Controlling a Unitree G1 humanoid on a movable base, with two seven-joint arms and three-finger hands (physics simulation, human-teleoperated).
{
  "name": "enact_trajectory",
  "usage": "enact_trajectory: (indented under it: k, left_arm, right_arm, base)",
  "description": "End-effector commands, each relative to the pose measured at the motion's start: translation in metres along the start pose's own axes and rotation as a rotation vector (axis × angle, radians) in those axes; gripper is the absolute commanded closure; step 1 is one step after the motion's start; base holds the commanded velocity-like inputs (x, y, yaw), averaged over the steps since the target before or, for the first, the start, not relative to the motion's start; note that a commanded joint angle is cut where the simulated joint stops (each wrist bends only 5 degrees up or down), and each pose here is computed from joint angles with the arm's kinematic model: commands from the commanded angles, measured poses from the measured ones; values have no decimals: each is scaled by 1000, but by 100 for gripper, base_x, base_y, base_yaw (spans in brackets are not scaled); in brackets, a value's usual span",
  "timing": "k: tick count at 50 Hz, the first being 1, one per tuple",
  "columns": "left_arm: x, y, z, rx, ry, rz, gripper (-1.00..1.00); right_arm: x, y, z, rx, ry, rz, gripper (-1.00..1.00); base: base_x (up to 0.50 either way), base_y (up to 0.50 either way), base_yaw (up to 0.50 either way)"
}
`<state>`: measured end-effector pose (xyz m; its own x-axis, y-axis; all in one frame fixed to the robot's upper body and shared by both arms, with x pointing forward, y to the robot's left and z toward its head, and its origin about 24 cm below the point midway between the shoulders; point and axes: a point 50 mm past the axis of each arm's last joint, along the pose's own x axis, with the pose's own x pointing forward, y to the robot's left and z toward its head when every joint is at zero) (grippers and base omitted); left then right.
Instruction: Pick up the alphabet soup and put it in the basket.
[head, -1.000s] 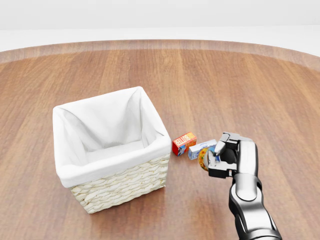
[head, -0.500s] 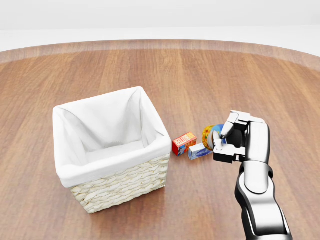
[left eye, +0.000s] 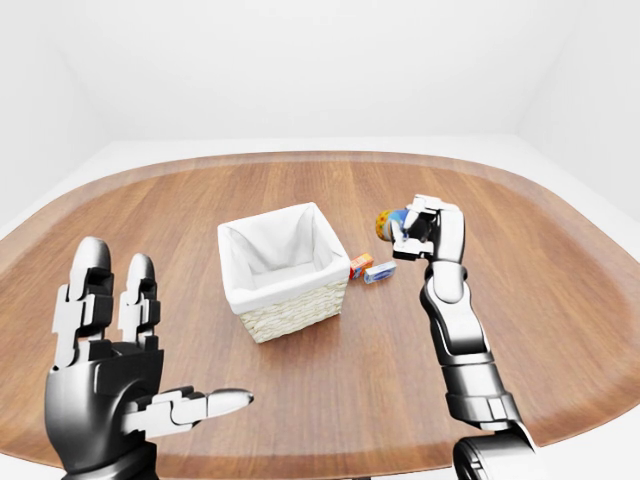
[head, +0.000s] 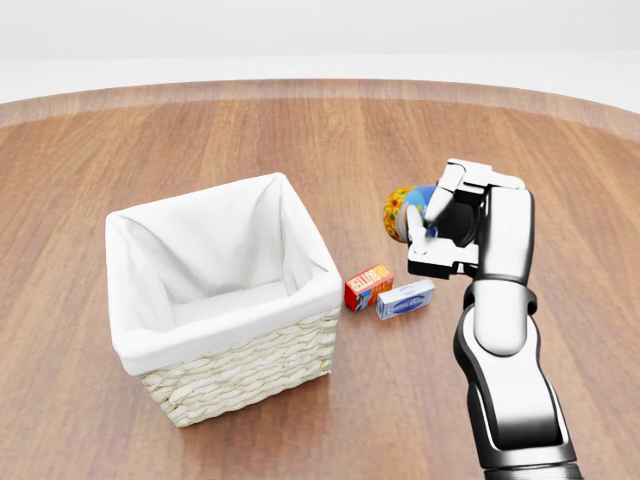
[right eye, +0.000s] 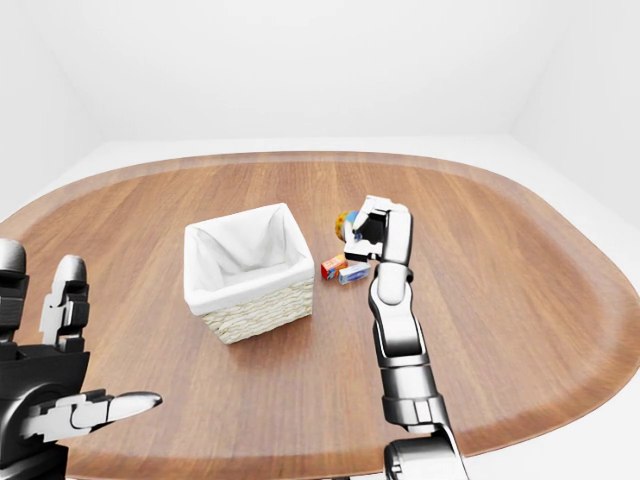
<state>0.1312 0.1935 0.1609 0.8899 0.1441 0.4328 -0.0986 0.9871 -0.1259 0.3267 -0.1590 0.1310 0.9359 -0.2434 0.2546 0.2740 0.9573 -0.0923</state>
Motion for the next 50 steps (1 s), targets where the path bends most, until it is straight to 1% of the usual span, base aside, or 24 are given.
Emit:
enact_trajectory:
  k: [1,10,18,28,39,44,50]
  left_arm:
    - [-1,0,2,-1,-5,-2,-100]
    - [-1,0,2,-2,-4,-8,-100]
    - [-2,0,4,-4,-11,-10,-100]
    - [-3,2,9,-4,-34,-9,-100]
    - [-4,4,15,-5,-64,-6,-100]
    - [-4,4,15,-5,-66,-9,-100]
    - [-5,5,19,-6,-83,-8,-100]
  right_arm:
    - [10,14,18,35,-49,12,100]
    - [9,31,20,11,-53,41,100]
    - [4,46,33,16,-105,70,100]
    - [7,63,42,27,-118,91,100]
    - [17,82,57,24,-137,100,100]
    - [16,92,63,29,-146,114,100]
    - [12,107,60,8,-128,139,100]
  base:
    - [0,0,0]
    - [0,0,0]
    - [0,0,0]
    - [0,0,0]
    - [0,0,0]
    - [0,0,0]
    - [0,0,0]
